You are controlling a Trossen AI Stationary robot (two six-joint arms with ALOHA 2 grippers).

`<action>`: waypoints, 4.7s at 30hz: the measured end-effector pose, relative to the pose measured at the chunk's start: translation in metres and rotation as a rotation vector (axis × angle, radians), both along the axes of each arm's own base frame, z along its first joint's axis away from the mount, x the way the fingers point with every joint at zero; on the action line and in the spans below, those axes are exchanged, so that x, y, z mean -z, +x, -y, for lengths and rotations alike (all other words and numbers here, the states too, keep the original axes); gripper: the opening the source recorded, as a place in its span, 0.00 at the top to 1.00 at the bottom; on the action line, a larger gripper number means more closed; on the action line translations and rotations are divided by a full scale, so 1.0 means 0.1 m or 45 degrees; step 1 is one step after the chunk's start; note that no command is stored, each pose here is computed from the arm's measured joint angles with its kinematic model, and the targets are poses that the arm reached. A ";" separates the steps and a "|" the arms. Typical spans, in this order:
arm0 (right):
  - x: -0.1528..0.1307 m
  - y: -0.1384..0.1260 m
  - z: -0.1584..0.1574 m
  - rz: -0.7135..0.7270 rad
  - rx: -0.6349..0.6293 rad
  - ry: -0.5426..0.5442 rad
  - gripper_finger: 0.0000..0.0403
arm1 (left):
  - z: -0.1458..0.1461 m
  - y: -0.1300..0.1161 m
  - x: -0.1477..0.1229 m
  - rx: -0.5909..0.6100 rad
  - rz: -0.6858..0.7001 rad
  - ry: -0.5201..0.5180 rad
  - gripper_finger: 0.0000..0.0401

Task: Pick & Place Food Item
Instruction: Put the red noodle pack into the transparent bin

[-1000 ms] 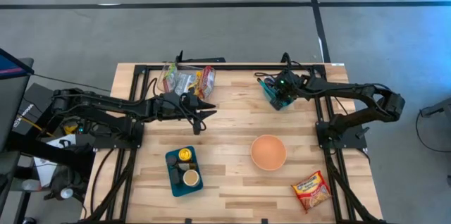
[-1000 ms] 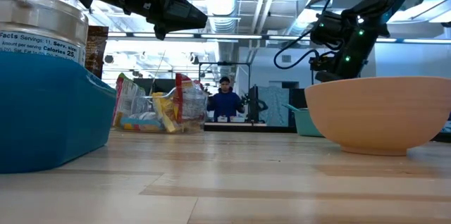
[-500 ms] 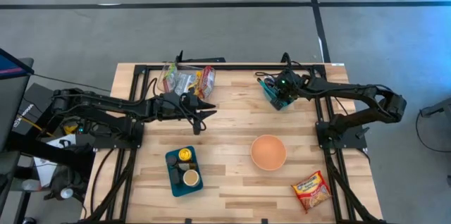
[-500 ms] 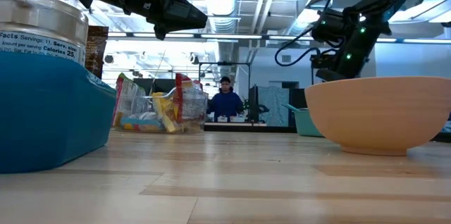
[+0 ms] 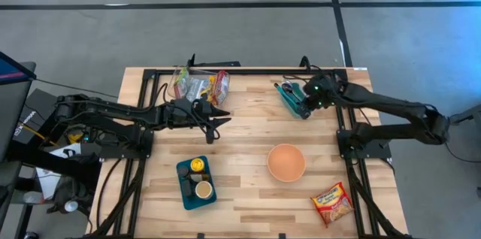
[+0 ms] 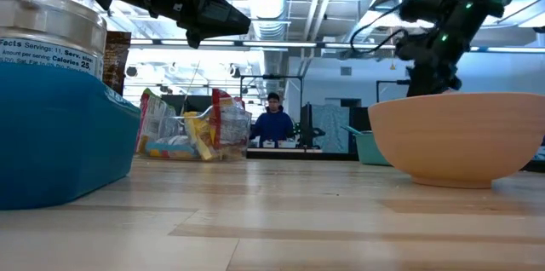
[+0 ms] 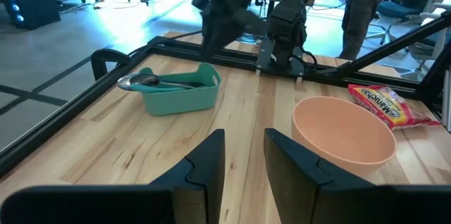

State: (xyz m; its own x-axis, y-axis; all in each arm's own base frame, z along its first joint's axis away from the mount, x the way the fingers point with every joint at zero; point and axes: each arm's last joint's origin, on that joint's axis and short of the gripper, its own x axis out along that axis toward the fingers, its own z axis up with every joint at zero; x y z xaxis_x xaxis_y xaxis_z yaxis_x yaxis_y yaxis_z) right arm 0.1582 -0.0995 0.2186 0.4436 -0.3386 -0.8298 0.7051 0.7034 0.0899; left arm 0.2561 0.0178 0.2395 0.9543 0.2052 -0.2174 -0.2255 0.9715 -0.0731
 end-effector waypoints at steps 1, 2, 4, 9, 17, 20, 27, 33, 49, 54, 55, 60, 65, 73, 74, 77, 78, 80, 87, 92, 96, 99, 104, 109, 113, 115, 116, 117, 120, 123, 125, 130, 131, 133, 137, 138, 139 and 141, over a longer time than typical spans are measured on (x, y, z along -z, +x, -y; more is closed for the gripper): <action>-0.02 -0.01 -0.04 0.027 -0.008 0.030 0.86 | 0.00 0.00 0.00 0.001 0.000 0.000 0.77; -0.04 -0.02 -0.07 0.054 -0.015 0.064 0.86 | 0.00 0.00 0.00 0.000 0.000 0.000 0.77; -0.07 -0.03 -0.15 0.103 -0.029 0.137 0.86 | 0.00 0.00 0.00 0.000 0.000 0.000 0.77; -0.13 -0.03 -0.35 0.195 -0.122 0.295 0.86 | 0.00 0.00 0.00 0.000 0.000 0.000 0.77; -0.18 0.02 -0.68 0.226 -0.288 0.377 0.86 | 0.00 0.00 0.00 0.000 0.000 0.000 0.77; -0.18 0.04 -0.81 0.218 -0.352 0.407 0.86 | 0.00 0.00 0.00 0.000 0.000 0.000 0.77; -0.20 0.09 -1.14 0.229 -0.530 0.474 0.86 | 0.00 0.00 0.00 0.000 0.000 0.000 0.77; -0.20 0.04 -1.42 0.196 -0.552 0.627 0.86 | 0.00 0.00 0.00 0.000 0.000 0.000 0.77; -0.14 -0.18 -2.01 -0.020 -0.320 1.015 0.86 | 0.00 0.00 0.00 0.000 0.000 0.000 0.77; -0.01 -0.16 -2.16 -0.132 -0.304 0.994 0.86 | 0.00 0.00 0.00 0.000 0.000 0.000 0.77; 0.02 -0.15 -2.18 -0.153 -0.307 0.983 0.86 | 0.00 0.00 0.00 0.000 0.000 0.000 0.77; 0.16 -0.11 -2.29 -0.252 -0.327 0.938 0.86 | 0.00 0.00 0.00 0.000 0.000 0.000 0.77; 0.28 -0.05 -2.42 -0.359 -0.414 0.997 0.86 | 0.00 0.00 0.00 0.000 0.000 0.000 0.77; 0.47 0.14 -2.61 -0.325 -1.043 0.970 0.86 | 0.00 0.00 0.00 0.001 0.000 0.000 0.77; 0.48 0.17 -2.61 -0.311 -1.075 0.971 0.86 | 0.00 0.00 0.00 0.000 0.000 0.000 0.77; 0.51 0.24 -2.56 -0.296 -1.061 0.959 0.86 | 0.00 0.00 0.00 0.000 0.000 0.000 0.77; 0.52 0.27 -2.53 -0.293 -1.046 0.957 0.86 | 0.00 0.00 0.00 0.000 0.001 0.000 0.77; 0.54 0.30 -2.49 -0.294 -1.023 0.952 0.86 | 0.00 0.00 -0.01 0.001 0.012 0.001 0.77; 0.64 0.37 -2.42 -0.300 -1.232 0.844 0.86 | 0.00 0.01 -0.02 0.000 0.032 0.002 0.77; 0.68 0.40 -2.39 -0.327 -1.257 0.882 0.86 | 0.00 0.01 -0.02 0.000 0.033 0.002 0.77; 0.70 0.40 -2.39 -0.339 -1.260 0.879 0.86 | 0.00 0.01 -0.02 0.001 0.033 0.002 0.77; 0.70 0.41 -2.39 -0.343 -1.216 0.897 0.86 | 0.00 0.01 -0.02 0.000 0.033 0.002 0.77; 0.70 0.43 -2.37 -0.325 -1.123 0.868 0.86 | 0.00 0.01 -0.02 0.001 0.032 0.002 0.77; 0.70 0.45 -2.34 -0.352 -0.923 0.949 0.86 | 0.00 0.01 -0.02 0.001 0.032 0.002 0.77; 0.69 0.45 -2.33 -0.392 -0.706 1.061 0.86 | 0.00 0.01 -0.02 0.001 0.032 0.002 0.77; 0.69 0.45 -2.32 -0.417 -0.644 1.116 0.86 | 0.00 0.01 -0.02 0.000 0.033 0.002 0.77; 0.69 0.46 -2.32 -0.421 -0.633 1.127 0.86 | 0.00 0.01 -0.02 0.001 0.033 0.002 0.77; 0.69 0.45 -2.32 -0.421 -0.637 1.127 0.86 | 0.00 0.01 -0.02 0.000 0.033 0.002 0.77; 0.69 0.44 -2.34 -0.393 -0.826 1.062 0.86 | 0.00 0.01 -0.02 0.000 0.033 0.002 0.77; 0.69 0.44 -2.34 -0.347 -1.077 0.966 0.86 | 0.00 0.01 -0.02 0.000 0.033 0.002 0.77; 0.69 0.44 -2.34 -0.317 -1.215 0.905 0.86 | 0.00 0.01 -0.02 0.000 0.033 0.002 0.77; 0.69 0.47 -2.30 -0.274 -1.358 0.821 0.86 | 0.00 0.01 -0.02 0.000 0.033 0.002 0.77; 0.69 0.47 -2.29 -0.271 -1.361 0.817 0.86 | 0.00 0.01 -0.02 0.000 0.033 0.002 0.77; 0.69 0.48 -2.28 -0.268 -1.355 0.816 0.86 | 0.00 0.01 -0.02 0.000 0.033 0.002 0.77; 0.69 0.49 -2.27 -0.267 -1.347 0.815 0.86 | 0.00 0.01 -0.02 0.001 0.033 0.002 0.77; 0.69 0.49 -2.27 -0.268 -1.347 0.815 0.86 | 0.00 0.01 -0.02 0.000 0.033 0.002 0.77; 0.69 0.49 -2.27 -0.268 -1.347 0.815 0.86 | 0.00 0.01 -0.02 0.000 0.033 0.002 0.77; 0.69 0.48 -2.27 -0.270 -1.348 0.815 0.86 | 0.00 0.01 -0.02 0.000 0.033 0.002 0.77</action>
State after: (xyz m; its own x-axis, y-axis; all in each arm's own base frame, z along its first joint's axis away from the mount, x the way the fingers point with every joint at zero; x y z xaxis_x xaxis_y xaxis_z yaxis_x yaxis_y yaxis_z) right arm 0.2066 0.1274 0.1492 0.0889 0.5909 -0.8019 -0.1354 0.8047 0.5780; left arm 0.2566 0.0178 0.2420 0.9596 0.2052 -0.1923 -0.2233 0.9717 -0.0773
